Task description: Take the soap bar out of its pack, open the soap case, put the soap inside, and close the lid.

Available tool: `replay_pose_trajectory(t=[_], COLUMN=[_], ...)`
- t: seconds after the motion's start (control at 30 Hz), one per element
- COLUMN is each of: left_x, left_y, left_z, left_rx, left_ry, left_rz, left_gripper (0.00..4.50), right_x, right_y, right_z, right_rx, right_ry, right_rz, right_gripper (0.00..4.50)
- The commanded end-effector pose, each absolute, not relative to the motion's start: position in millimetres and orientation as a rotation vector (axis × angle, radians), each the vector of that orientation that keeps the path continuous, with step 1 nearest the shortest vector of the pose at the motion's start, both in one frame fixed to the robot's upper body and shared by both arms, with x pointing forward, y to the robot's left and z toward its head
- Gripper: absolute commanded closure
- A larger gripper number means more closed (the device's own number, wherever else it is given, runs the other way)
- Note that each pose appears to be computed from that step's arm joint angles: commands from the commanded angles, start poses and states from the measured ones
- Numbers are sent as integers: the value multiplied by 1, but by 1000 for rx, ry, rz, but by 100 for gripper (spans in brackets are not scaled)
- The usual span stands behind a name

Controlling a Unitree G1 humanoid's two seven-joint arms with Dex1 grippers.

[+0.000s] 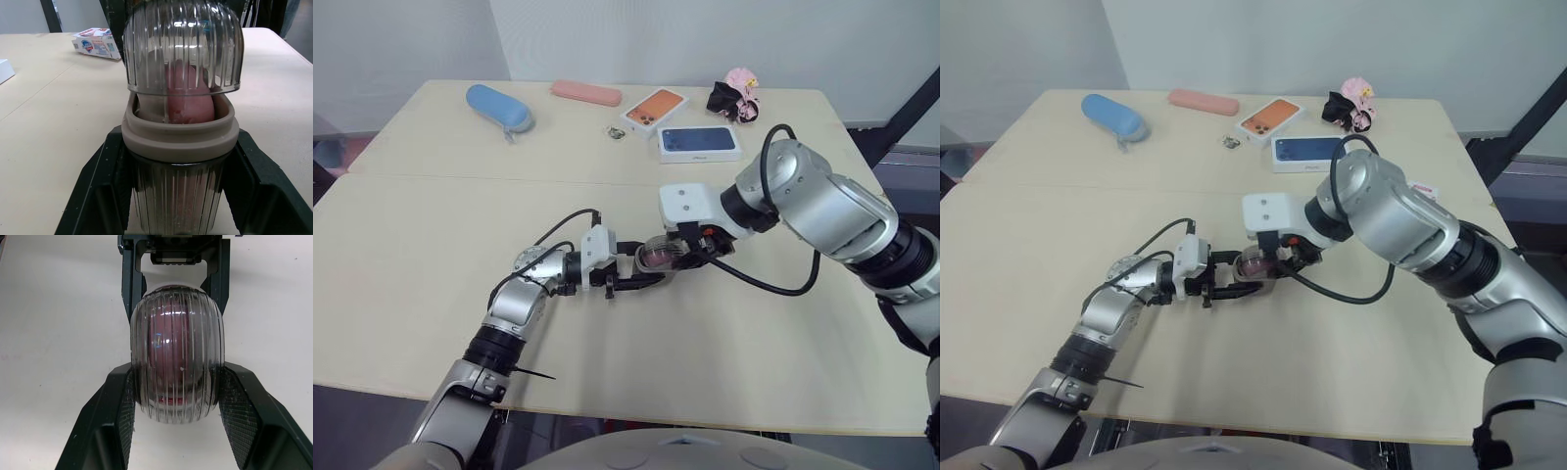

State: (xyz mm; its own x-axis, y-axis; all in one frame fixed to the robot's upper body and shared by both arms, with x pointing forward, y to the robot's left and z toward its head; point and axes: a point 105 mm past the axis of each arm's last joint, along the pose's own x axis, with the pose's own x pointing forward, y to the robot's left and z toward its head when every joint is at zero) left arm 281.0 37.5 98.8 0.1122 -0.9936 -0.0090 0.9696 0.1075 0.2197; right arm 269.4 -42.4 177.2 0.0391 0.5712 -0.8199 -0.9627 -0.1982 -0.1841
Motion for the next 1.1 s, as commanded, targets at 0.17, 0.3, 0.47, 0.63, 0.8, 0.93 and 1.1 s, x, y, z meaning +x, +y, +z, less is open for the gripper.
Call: replay_pose_trajectory(t=[0.17, 0.3, 0.47, 0.63, 0.8, 0.93, 1.1], left_x=[282, 282, 283, 283, 283, 284, 284], left_y=[36, 37, 37, 37, 36, 36, 36], left_z=[110, 110, 111, 111, 112, 112, 112], left_rx=[191, 189, 185, 187, 185, 184, 185], left_ry=[-207, -206, -207, -208, -210, -212, -211], left_rz=[-1440, -1436, -1430, -1428, -1427, -1425, -1423], left_gripper=[257, 257, 257, 257, 257, 257, 257], right_x=[264, 263, 262, 263, 265, 267, 268], right_y=[-36, -32, -33, -33, -31, -29, -28], right_z=[166, 163, 158, 154, 150, 147, 143], right_rx=[-954, -950, -958, -970, -969, -968, -966], right_ry=[580, 580, 607, 621, 633, 645, 671], right_rz=[1553, 1556, 1558, 1548, 1541, 1537, 1530], right_gripper=[254, 254, 254, 254, 254, 254, 254])
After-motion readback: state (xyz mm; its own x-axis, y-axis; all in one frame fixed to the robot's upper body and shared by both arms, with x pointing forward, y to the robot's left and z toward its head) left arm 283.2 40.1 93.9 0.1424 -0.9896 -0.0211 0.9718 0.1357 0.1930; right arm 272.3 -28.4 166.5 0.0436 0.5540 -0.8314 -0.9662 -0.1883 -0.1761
